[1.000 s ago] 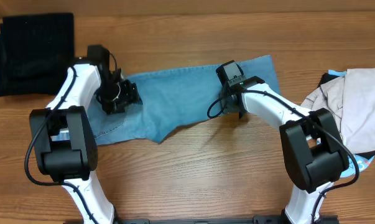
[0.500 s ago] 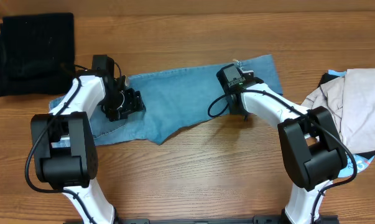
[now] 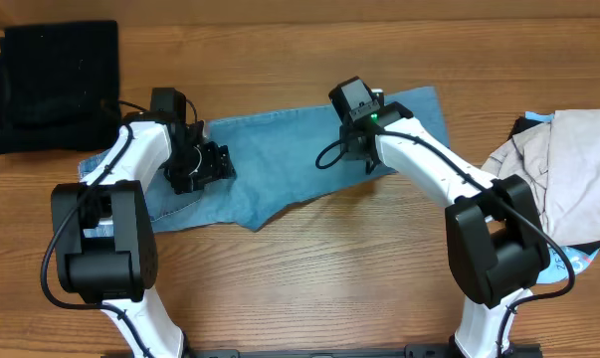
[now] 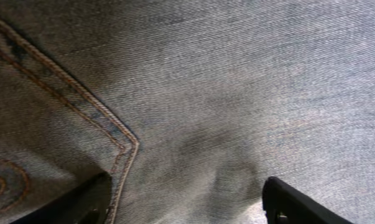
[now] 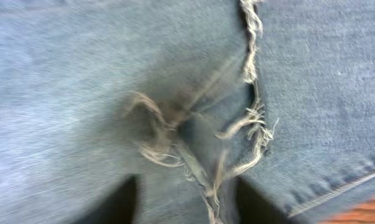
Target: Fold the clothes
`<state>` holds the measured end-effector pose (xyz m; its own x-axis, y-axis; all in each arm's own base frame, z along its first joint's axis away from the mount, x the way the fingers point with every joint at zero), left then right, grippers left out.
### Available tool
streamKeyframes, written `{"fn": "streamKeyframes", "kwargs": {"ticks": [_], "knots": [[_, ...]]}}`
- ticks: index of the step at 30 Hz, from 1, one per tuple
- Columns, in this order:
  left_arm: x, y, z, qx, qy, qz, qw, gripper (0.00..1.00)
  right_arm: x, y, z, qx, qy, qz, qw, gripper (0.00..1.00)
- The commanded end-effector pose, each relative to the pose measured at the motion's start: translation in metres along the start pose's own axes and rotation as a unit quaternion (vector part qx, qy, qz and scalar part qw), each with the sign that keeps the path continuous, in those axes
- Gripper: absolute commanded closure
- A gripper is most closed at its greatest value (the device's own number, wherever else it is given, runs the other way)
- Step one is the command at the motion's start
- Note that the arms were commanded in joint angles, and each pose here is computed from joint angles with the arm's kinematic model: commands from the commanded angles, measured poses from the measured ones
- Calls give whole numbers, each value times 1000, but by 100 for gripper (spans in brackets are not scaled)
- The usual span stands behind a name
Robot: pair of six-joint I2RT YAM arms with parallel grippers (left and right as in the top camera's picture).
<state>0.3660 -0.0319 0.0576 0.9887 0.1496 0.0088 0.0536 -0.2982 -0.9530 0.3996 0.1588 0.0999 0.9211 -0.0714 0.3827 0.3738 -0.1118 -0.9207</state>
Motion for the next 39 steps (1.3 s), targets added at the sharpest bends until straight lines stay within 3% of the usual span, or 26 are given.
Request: {"fn": "streamKeyframes", "kwargs": {"ticks": [1, 6, 10, 14, 18, 21, 30, 33, 34, 38, 39], "knots": [[-21, 32, 16, 29, 5, 54, 998, 17, 12, -8, -2, 12, 12, -3, 1000, 0], [-21, 32, 16, 29, 14, 55, 998, 12, 32, 6, -72, -43, 105, 3, 994, 0], [-21, 32, 16, 29, 15, 54, 998, 11, 47, 22, -127, 102, 112, 52, 987, 0], [-21, 32, 16, 28, 15, 53, 998, 8, 51, 26, -174, 156, 149, 55, 975, 2], [-20, 32, 16, 27, 15, 51, 998, 7, 48, 33, -176, 187, 150, 65, 969, 2], [-21, 32, 16, 28, 15, 53, 998, 1, 40, 49, -165, 205, 149, 91, 963, 2], [-19, 32, 15, 27, 15, 50, 998, 0, 28, 64, -156, 233, 154, 115, 953, 5], [-20, 32, 16, 27, 15, 51, 998, 0, 20, 74, -150, 250, 160, 136, 945, 31], [-20, 32, 16, 27, 15, 51, 998, 0, 18, 77, -150, 247, 163, 142, 945, 48], [-20, 32, 16, 27, 15, 51, 998, 0, 14, 78, -153, 234, 176, 153, 944, 92], [-20, 32, 16, 27, 15, 51, 998, 0, 12, 80, -159, 207, 198, 159, 945, 96]]}}
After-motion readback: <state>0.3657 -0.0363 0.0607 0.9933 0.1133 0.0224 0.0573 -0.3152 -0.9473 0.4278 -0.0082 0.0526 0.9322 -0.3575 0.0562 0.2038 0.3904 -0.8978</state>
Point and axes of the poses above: each gripper's point midway between its finger pads, its own y axis out along the fingers, its own z axis along the line the jaws close on, x = y × z, the point moved 5 cm from there along -y, back along the fingers, and after that the axes turned 4 degrees about y, right-handed, at the moved point
